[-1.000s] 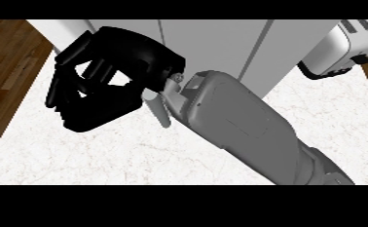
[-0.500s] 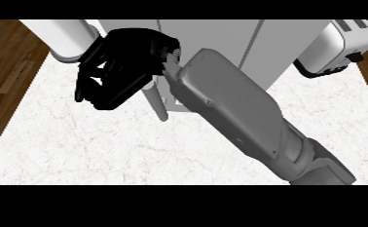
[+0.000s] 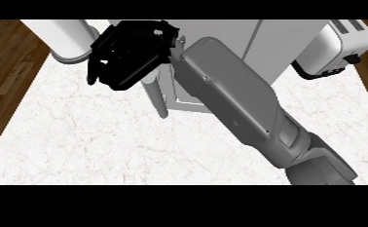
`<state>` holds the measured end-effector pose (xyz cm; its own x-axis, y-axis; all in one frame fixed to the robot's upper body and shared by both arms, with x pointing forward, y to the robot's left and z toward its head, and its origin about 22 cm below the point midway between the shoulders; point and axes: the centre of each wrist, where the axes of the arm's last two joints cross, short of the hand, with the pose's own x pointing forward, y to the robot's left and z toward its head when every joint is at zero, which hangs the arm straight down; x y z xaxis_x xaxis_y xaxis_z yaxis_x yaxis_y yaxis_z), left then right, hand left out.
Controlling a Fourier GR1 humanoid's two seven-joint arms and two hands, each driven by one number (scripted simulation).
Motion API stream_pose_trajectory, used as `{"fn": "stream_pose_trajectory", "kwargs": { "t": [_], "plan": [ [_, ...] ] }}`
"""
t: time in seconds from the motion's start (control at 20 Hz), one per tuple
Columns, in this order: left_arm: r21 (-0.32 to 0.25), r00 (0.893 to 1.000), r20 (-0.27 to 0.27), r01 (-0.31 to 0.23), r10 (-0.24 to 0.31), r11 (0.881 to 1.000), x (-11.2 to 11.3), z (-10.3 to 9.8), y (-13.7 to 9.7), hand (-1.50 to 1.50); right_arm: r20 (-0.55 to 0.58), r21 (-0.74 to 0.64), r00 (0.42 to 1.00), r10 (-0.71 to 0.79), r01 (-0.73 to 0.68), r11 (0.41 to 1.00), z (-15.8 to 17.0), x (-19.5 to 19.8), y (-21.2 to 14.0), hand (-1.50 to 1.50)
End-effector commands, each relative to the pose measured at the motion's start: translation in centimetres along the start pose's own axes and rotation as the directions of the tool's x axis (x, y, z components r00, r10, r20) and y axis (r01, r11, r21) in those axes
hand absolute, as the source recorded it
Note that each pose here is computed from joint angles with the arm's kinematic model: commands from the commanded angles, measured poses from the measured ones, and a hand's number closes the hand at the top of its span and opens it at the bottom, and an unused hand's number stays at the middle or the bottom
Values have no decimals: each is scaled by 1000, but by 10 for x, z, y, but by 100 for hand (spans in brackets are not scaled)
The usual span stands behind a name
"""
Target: Pick up the wine, place it into the cabinet and close the cabinet
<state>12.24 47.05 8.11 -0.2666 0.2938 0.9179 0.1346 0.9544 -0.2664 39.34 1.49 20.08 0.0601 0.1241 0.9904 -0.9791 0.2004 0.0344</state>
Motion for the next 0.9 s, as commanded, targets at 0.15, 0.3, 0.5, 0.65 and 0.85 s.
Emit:
{"fn": "stream_pose_trajectory", "kwargs": {
  "t": [0.15,0.3,0.5,0.65,0.85],
  "plan": [
    [-37,999,47,-9,11,999,6,-11,6,-150,55,-123,996,-71,77,989,16,-6,-32,150],
    [-21,999,34,-28,29,999,-5,-3,-1,-150,98,-221,994,-46,67,973,41,1,-49,150],
    [-29,999,28,-14,15,999,-2,-6,0,-150,122,-360,992,18,28,932,72,1,-65,150],
    [-45,999,33,-3,4,999,3,-11,1,-150,156,-389,987,26,38,920,69,-1,-62,150],
    [-74,1000,9,-2,3,997,-4,-13,-8,-150,159,-391,987,33,33,920,69,-5,-62,150]
  ]
}}
